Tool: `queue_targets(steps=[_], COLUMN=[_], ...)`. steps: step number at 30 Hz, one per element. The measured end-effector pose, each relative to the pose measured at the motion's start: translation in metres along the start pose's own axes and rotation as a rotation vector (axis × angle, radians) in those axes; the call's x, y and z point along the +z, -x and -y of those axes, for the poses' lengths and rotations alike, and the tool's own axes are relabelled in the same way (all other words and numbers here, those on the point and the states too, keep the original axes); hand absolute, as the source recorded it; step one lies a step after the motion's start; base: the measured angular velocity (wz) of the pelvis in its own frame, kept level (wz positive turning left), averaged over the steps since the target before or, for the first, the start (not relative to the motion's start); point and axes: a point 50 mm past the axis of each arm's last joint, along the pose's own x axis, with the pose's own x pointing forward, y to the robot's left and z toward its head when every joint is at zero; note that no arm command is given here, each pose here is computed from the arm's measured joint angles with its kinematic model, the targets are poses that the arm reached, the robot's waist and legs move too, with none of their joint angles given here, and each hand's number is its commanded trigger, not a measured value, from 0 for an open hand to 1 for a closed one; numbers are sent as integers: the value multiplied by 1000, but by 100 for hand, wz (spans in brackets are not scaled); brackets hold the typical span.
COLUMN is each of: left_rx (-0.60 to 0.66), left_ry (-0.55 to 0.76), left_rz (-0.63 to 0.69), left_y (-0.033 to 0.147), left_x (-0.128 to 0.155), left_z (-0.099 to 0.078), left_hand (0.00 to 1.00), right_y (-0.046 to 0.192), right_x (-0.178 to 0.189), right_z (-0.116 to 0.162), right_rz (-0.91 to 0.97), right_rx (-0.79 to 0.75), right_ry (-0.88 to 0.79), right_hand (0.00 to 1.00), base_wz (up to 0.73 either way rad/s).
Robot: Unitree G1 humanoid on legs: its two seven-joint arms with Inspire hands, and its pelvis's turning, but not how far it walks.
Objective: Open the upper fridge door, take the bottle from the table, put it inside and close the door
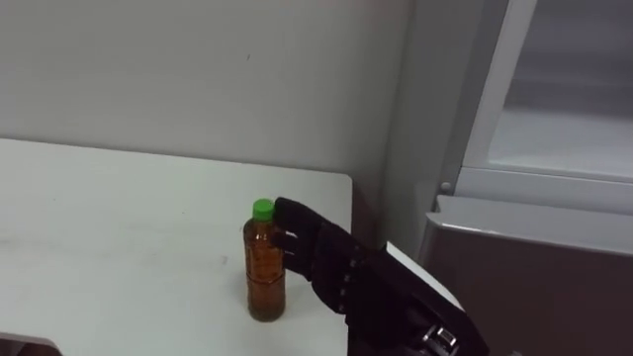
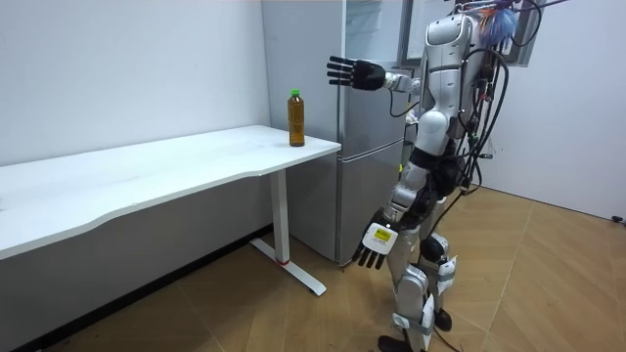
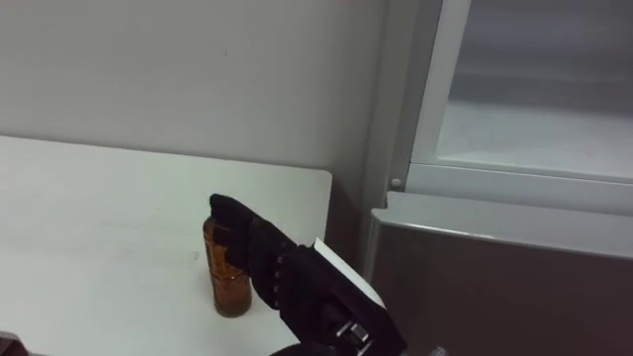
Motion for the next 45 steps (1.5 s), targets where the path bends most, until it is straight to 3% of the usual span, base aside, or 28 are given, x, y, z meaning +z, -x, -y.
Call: queue_targets(steps=[12,21,45], left_rx=[-1,-13,-18], left_ry=[-4,5,29], left_rz=[17,6,16], left_y=[-1,-1,-1], left_x=[3,0,-1], left_z=[7,11,14], left_hand=[0,0,0], right_y=[-7,-10,-30], right_x=[-5,-20,-17], right_z=[9,25,48], right_rz=[34,-42,-47], right_rx=[-129,-288,-487], right_ry=[-53,-11,121], right_hand=[0,0,0], base_wz=[6,7,5])
